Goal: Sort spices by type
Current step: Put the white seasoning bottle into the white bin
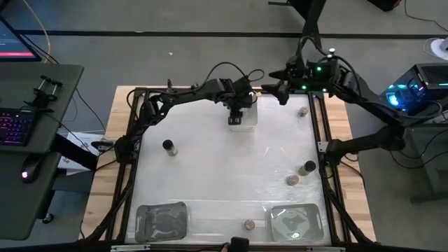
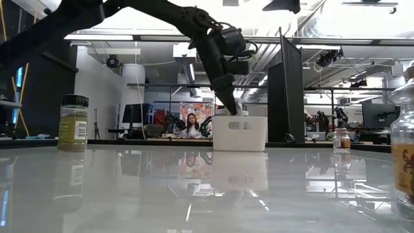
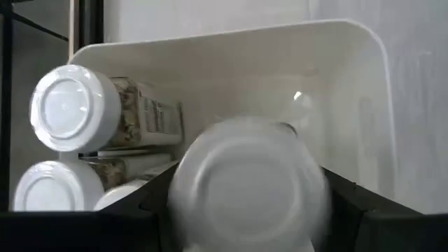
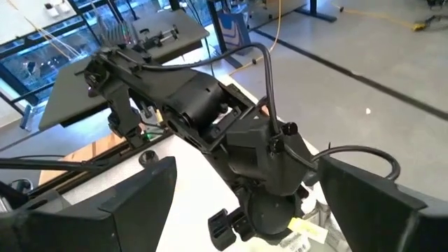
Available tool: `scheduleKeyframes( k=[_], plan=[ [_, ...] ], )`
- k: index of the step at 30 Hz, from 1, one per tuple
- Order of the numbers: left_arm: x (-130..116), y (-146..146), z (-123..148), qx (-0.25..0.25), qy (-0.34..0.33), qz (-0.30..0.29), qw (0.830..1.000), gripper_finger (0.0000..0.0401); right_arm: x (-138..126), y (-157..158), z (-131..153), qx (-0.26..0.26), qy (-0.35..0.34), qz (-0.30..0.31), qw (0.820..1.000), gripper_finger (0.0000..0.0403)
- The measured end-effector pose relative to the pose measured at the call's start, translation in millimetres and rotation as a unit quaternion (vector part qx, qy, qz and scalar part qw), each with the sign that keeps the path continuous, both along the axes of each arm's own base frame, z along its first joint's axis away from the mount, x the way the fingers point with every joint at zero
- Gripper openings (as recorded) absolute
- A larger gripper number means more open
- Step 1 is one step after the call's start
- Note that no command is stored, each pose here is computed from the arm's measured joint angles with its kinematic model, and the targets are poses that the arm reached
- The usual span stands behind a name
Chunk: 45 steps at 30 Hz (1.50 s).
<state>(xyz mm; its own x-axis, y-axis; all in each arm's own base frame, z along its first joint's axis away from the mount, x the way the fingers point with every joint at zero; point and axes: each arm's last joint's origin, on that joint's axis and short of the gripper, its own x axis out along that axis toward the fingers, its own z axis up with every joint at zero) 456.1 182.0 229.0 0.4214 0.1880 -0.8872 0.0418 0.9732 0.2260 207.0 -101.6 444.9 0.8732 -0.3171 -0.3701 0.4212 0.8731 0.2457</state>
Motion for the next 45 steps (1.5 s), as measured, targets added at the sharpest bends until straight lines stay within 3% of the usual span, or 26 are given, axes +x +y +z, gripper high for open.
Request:
scheduleKeyframes(
  k=[14,21,31,38,42,45],
  plan=[
    [0.7,-4.5,-4.0,-0.014,0.009,0.01,1.0,0.021,6.0,-3.0,-4.4,0.019,0.004,-0.005,1.0,0.0343],
    [0.1,-4.0,-4.1,-0.028,0.003,0.066,0.997,0.0216,5.9,-3.0,-4.7,0.02,0.006,-0.005,1.0,0.0343],
    [-4.1,-7.3,16.3,-0.012,-0.015,0.026,0.999,0.0263,5.8,-2.9,-4.6,0.02,0.006,-0.005,1.0,0.0343],
    [-26.9,-15.3,63.7,0.023,-0.026,0.023,0.999,0.0266,6.0,-3.4,-3.7,0.009,0.004,-0.003,1.0,0.0343],
    [-52.8,-17.6,100.0,-0.025,-0.058,0.057,0.996,0.025,4.0,-10.1,-5.7,0.026,0.006,-0.05,0.998,0.0343],
    [-71.1,-18.4,125.4,-0.05,-0.114,0.064,0.99,0.0206,7.7,-18.4,-14.8,0.035,0.036,-0.072,0.996,0.0341]
  ],
)
